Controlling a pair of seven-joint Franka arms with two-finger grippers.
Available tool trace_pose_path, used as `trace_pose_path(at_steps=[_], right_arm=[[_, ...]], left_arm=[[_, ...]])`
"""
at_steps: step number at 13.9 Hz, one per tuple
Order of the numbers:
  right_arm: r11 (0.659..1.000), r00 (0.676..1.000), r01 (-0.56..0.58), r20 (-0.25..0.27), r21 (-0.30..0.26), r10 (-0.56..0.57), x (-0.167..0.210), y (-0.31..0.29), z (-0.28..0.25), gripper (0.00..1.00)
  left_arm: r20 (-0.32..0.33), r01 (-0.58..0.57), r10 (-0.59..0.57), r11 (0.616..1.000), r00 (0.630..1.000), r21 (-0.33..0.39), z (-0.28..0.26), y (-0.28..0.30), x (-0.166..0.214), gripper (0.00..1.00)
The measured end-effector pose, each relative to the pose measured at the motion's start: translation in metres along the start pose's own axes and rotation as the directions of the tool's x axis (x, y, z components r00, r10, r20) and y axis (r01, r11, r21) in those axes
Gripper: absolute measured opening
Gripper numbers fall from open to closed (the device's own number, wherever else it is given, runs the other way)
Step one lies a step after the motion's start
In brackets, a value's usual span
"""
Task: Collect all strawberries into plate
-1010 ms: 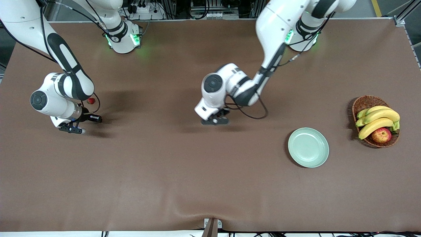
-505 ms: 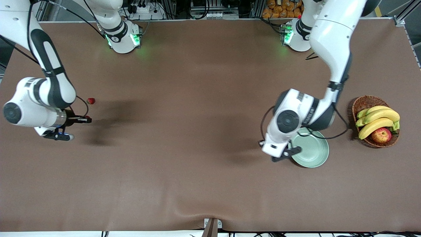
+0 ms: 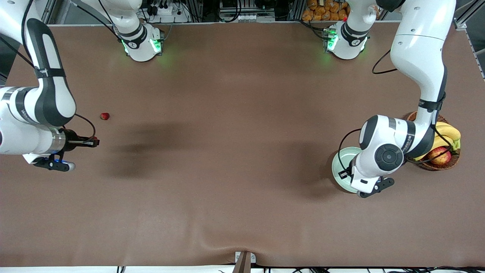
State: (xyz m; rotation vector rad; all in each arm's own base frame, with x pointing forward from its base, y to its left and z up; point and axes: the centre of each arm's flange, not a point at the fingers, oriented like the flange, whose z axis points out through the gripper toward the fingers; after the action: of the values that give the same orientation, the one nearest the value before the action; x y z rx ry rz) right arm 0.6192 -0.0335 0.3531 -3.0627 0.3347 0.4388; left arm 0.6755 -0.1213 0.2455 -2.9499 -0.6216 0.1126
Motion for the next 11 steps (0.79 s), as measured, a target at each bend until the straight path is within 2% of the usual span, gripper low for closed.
trace_pose_path(at_steps=[2,4,9,11], right_arm=[[0.998,0.999,-0.053,0.008,0.042,0.053,-0.005,-0.034,-0.002,0.32],[0.991,0.994,-0.11,0.019,0.072,0.109,-0.012,-0.064,-0.003,0.32],[0.96,0.967,-0.253,-0.001,0.12,0.255,-0.031,-0.156,-0.01,0.32],[0.941,0.949,-0.312,-0.011,0.13,0.316,-0.043,-0.204,0.003,0.32]], left_arm=[[0.016,0.0,0.0,1.0,1.0,0.008,0.01,-0.007,0.001,0.31],[0.023,-0.003,0.003,1.0,1.0,0.01,0.018,-0.007,-0.001,0.46],[0.014,-0.01,0.01,1.0,1.0,-0.002,0.013,-0.001,-0.002,1.0],[0.01,-0.018,0.018,1.0,1.0,-0.007,0.01,0.004,-0.004,1.0]])
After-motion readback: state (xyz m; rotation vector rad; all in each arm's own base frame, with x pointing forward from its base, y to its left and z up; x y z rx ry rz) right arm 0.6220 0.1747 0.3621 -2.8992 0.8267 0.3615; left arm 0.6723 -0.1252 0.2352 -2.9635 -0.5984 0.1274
